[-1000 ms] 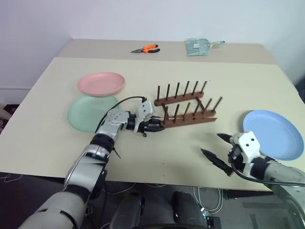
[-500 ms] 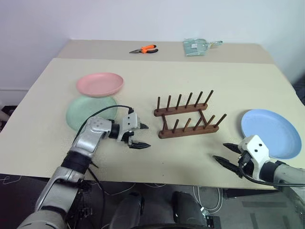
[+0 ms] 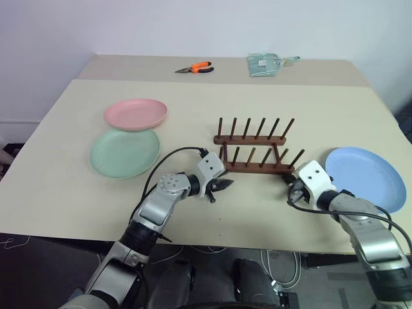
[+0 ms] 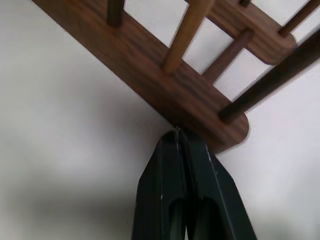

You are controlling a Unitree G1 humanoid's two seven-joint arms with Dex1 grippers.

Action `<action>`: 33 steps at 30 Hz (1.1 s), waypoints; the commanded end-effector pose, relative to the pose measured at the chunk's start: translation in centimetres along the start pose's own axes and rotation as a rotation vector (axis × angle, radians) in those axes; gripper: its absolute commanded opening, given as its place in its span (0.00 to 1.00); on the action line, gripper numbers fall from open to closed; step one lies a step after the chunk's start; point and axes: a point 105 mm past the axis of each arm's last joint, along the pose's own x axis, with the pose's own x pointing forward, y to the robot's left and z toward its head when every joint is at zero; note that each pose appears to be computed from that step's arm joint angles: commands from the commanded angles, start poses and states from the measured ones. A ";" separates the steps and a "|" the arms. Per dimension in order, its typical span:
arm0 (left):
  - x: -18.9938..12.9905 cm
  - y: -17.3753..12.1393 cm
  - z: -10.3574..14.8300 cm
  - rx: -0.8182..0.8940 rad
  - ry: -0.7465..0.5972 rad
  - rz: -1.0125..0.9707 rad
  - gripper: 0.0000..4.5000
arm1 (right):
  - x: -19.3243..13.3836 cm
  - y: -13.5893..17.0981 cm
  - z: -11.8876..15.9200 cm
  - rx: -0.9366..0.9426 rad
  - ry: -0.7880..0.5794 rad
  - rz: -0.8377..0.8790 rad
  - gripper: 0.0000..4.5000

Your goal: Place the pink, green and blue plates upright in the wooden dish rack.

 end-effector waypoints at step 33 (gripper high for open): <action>-21.1 18.7 1.8 -1.153 -0.523 1.206 1.00 | -0.2 3.1 7.9 -0.040 -0.284 0.263 0.95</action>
